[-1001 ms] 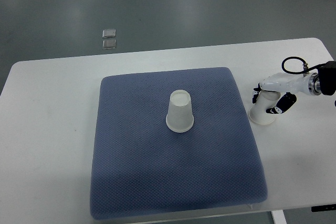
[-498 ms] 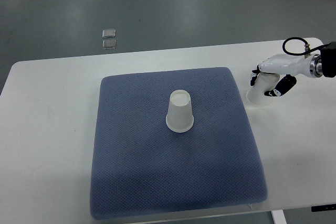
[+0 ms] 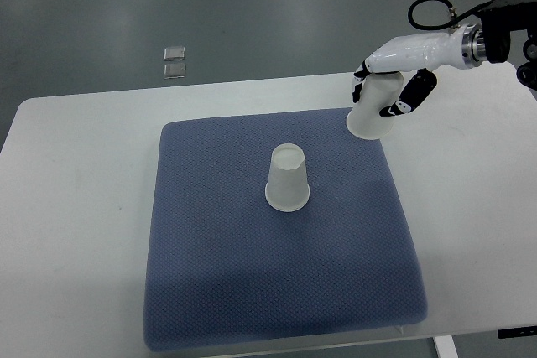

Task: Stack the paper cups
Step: 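Lift the cup with the right hand and carry it over the inverted cup, then lower the held cup onto the inverted cup and open the right hand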

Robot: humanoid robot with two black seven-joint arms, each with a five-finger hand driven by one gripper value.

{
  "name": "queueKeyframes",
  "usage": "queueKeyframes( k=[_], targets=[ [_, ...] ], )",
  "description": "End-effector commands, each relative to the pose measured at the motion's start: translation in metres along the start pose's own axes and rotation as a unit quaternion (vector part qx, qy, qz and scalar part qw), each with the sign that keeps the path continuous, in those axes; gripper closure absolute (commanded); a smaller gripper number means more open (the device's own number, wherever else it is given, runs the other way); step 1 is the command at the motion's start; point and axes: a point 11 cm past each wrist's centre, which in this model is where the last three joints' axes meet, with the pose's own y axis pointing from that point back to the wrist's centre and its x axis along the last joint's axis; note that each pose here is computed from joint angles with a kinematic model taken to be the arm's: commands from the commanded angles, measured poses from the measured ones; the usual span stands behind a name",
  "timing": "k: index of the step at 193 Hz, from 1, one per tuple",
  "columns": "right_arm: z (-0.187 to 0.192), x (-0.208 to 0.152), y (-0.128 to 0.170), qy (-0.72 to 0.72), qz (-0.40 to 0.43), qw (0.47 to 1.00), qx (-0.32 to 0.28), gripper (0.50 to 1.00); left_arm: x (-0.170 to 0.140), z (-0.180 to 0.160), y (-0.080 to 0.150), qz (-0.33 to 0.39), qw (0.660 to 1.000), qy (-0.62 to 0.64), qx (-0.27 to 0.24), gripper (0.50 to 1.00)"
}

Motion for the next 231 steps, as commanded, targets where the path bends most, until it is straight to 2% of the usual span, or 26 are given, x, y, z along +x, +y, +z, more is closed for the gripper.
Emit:
queueKeyframes(
  k=[1,39,92,143,231],
  targets=[
    [-0.023,0.023,-0.003,0.001,-0.004,1.0,0.031,0.883,0.0,0.0,0.0,0.0,1.0,-0.001,0.0,0.5],
    [-0.069,0.059,-0.016,0.005,-0.006,0.996,0.093,0.881,0.0,0.0,0.0,0.0,1.0,0.0,0.0,0.5],
    [-0.101,0.052,-0.051,0.013,-0.027,0.991,0.131,0.879,0.0,0.0,0.0,0.0,1.0,0.0,0.0,0.5],
    [-0.086,0.028,-0.066,-0.011,-0.037,0.992,0.118,0.879,0.0,0.0,0.0,0.0,1.0,0.0,0.0,0.5],
    [-0.088,0.01,-0.077,-0.013,-0.035,0.992,0.124,0.879,0.0,0.0,0.0,0.0,1.0,0.0,0.0,0.5]
  ],
)
